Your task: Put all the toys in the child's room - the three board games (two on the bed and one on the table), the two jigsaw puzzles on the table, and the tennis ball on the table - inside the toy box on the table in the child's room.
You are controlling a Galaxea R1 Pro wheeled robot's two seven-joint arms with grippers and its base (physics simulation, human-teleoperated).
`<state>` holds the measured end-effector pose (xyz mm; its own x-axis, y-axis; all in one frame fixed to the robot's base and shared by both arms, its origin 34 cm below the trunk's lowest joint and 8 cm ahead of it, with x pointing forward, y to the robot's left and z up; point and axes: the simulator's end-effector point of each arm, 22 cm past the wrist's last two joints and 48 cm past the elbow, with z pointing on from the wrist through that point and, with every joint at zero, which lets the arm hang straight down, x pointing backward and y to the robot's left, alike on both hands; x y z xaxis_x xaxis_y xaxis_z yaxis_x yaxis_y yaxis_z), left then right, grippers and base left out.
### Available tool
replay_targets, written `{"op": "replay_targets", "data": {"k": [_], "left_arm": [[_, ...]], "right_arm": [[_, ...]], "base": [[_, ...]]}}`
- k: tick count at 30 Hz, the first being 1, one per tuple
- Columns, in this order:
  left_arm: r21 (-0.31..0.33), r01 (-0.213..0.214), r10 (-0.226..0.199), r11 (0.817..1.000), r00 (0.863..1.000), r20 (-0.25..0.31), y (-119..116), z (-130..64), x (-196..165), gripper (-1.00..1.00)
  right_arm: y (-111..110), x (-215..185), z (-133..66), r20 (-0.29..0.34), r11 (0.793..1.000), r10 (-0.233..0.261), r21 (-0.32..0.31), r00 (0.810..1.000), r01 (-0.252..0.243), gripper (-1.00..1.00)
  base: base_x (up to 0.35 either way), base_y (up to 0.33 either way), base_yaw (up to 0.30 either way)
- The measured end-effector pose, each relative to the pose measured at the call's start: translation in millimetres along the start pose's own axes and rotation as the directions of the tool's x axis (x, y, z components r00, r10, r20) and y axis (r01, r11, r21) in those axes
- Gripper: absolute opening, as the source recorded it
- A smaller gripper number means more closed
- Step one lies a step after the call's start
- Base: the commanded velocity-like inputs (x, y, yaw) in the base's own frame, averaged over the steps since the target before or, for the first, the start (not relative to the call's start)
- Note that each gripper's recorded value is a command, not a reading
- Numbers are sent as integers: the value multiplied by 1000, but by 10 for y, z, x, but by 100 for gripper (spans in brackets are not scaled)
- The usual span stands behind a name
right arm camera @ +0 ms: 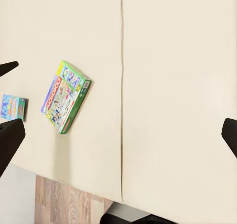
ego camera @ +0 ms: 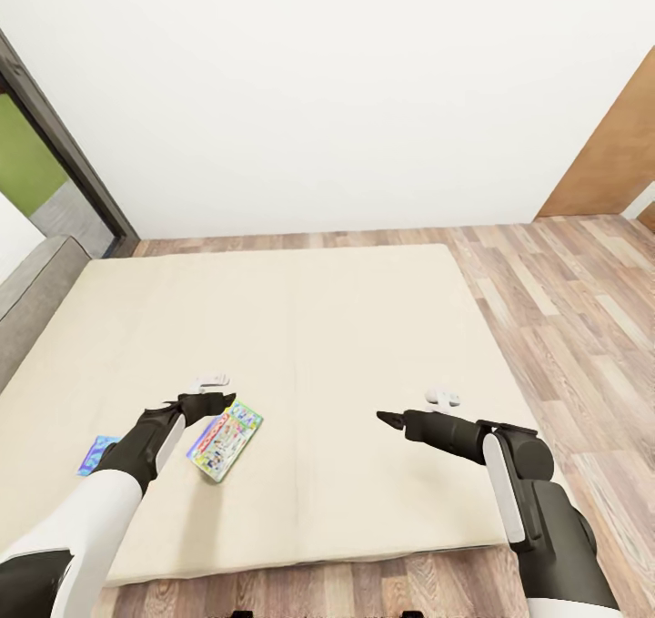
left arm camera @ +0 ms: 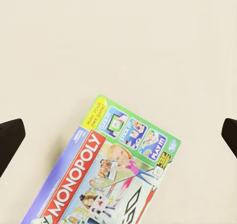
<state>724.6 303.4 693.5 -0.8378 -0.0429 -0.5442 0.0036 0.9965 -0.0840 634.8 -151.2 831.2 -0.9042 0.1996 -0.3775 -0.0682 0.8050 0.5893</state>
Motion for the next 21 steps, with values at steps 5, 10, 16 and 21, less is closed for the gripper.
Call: {"op": "replay_targets", "data": {"k": [5, 10, 16, 21], "left_arm": [[-9, 3, -3, 1000, 1000, -9, 52, 22, 49, 100], [-11, 7, -7, 1000, 1000, -28, 82, 46, 123, 100], [-10, 9, -10, 1000, 999, -53, 104, 78, 232, 100], [-28, 7, -9, 1000, 997, -73, 292, 71, 303, 100]], "right_arm": [[-27, 27, 24, -7, 1000, 4, 3, 1000, -4, 100], [-48, 55, 48, -13, 1000, 8, 4, 1000, -8, 100], [-74, 84, 73, -20, 1000, 12, 3, 1000, -12, 100], [-90, 109, 92, -26, 1000, 16, 0, 1000, -16, 100]], "base": [[0, 0, -38], [0, 0, -7], [0, 0, -1], [0, 0, 0]]}}
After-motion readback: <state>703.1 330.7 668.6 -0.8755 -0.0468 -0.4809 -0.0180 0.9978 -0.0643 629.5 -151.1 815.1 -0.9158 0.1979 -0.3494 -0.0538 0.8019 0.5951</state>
